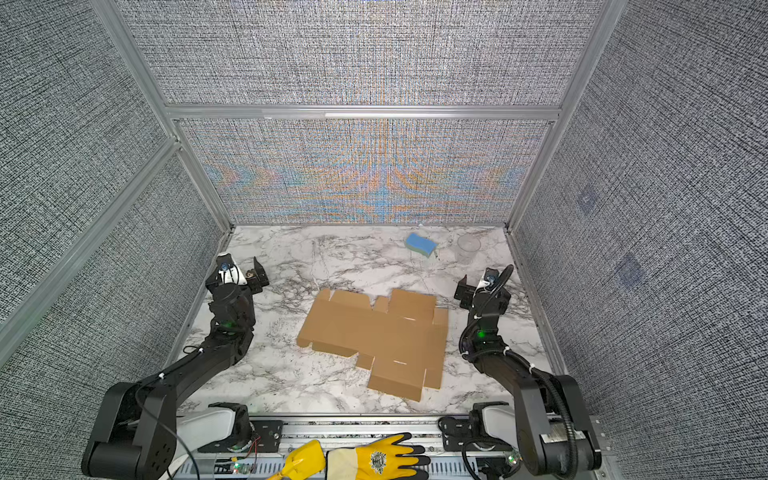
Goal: Fold the paper box
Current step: 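Raise both arms and reach the grippers toward the cardboard blank's edges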
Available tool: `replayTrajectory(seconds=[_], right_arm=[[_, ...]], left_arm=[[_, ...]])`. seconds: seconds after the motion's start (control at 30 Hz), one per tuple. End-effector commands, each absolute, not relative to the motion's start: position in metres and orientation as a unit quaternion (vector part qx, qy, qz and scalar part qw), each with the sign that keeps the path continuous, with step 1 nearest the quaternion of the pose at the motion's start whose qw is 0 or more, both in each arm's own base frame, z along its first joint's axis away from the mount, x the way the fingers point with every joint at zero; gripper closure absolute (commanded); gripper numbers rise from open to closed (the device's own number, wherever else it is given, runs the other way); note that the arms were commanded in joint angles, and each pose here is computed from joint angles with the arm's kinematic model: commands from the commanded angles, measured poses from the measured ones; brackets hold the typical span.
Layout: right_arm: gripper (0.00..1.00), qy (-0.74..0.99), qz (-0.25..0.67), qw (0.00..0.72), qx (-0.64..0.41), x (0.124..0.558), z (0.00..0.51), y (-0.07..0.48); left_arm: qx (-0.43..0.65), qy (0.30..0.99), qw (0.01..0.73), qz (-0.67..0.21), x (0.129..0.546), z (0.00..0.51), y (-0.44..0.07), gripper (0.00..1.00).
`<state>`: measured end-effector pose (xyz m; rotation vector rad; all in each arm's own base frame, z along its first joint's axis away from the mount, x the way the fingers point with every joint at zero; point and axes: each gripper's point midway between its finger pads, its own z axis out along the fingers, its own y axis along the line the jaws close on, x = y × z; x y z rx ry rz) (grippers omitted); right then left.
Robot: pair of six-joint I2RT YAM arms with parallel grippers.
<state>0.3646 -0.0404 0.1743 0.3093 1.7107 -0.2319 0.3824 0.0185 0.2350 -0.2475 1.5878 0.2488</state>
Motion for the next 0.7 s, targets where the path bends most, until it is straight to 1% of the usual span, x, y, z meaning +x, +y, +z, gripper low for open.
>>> replayTrajectory(seconds=[0.0, 0.1, 0.17, 0.23, 0.3, 0.4, 0.47, 0.57, 0.67], right_arm=[[0.00, 0.761, -0.098, 0.622, 0.157, 0.361, 0.180, -0.040], [0.00, 0.770, -0.047, 0.616, 0.161, 0.362, 0.197, -0.025], [0.00, 0.783, -0.008, 0.603, 0.154, 0.362, 0.205, -0.011], [0.01, 0.794, 0.012, 0.587, 0.154, 0.361, 0.209, 0.000], [0.01, 0.809, 0.032, 0.564, 0.159, 0.359, 0.210, 0.007], [0.01, 0.836, 0.063, 0.527, 0.140, 0.360, 0.211, 0.023], [0.01, 0.858, 0.082, 0.492, 0.127, 0.360, 0.208, 0.034], [0.01, 0.886, 0.125, 0.433, 0.104, 0.355, 0.191, 0.055], [0.02, 0.906, 0.140, 0.384, 0.107, 0.346, 0.167, 0.064]], left_arm=[[-0.126, 0.758, 0.631, 0.107, 0.384, 0.220, 0.015, 0.01], [-0.124, 0.787, 0.601, 0.060, 0.392, 0.235, -0.001, 0.01], [-0.095, 0.806, 0.584, 0.013, 0.392, 0.245, -0.020, 0.01], [-0.066, 0.810, 0.582, -0.031, 0.388, 0.254, -0.037, 0.01], [-0.076, 0.813, 0.574, -0.063, 0.381, 0.257, -0.043, 0.01], [-0.073, 0.836, 0.534, -0.099, 0.375, 0.245, -0.056, 0.01], [-0.061, 0.859, 0.494, -0.120, 0.371, 0.228, -0.070, 0.01], [-0.037, 0.887, 0.441, -0.134, 0.364, 0.203, -0.095, 0.01], [0.011, 0.902, 0.411, -0.135, 0.354, 0.184, -0.125, 0.01]])
